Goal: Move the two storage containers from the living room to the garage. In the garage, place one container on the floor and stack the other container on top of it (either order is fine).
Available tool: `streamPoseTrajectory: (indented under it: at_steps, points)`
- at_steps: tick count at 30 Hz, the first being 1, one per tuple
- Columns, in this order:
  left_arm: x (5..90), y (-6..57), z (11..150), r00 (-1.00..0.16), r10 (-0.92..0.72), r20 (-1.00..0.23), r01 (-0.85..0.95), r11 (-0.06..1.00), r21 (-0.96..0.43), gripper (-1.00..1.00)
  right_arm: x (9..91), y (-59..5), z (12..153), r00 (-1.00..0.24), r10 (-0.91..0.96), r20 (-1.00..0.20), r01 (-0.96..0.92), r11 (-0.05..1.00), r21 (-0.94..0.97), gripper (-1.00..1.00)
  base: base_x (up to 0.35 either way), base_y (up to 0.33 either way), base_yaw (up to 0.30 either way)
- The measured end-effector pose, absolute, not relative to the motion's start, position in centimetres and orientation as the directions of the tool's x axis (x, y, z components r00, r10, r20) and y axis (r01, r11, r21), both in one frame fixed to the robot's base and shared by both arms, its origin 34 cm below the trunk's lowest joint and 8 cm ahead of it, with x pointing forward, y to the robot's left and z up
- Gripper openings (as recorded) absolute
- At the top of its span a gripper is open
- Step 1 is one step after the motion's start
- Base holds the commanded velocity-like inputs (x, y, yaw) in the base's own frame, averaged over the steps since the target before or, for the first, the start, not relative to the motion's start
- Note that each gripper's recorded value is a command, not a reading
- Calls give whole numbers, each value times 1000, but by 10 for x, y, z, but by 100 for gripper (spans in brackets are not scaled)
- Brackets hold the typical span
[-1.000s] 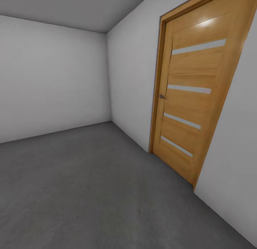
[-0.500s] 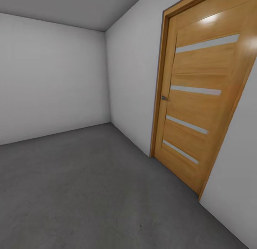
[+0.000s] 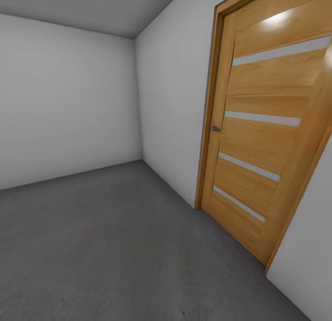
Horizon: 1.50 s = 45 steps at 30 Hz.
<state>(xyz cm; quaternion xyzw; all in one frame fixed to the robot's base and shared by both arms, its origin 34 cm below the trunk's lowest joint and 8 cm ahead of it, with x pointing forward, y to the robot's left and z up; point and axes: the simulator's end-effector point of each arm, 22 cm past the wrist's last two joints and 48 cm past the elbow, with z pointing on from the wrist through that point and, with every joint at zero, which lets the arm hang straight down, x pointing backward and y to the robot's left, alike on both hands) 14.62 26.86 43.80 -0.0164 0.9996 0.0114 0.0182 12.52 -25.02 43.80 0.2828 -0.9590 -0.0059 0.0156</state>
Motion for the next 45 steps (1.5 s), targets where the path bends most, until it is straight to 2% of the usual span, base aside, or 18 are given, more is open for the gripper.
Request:
streamPoseTrajectory:
  at_steps: [36, 45]
  points:
    - [147, 268, 438, -999, -32, -38, -33, 999, 22, 100, 126, -249, 438, -846, -533, 23, -533, 846, 21, 100, 324, 0, -1]
    - [147, 268, 438, -999, -31, -38, -32, 999, 20, 100, 126, -249, 438, -844, -536, 23, -535, 844, 21, 100, 324, 0, -185]
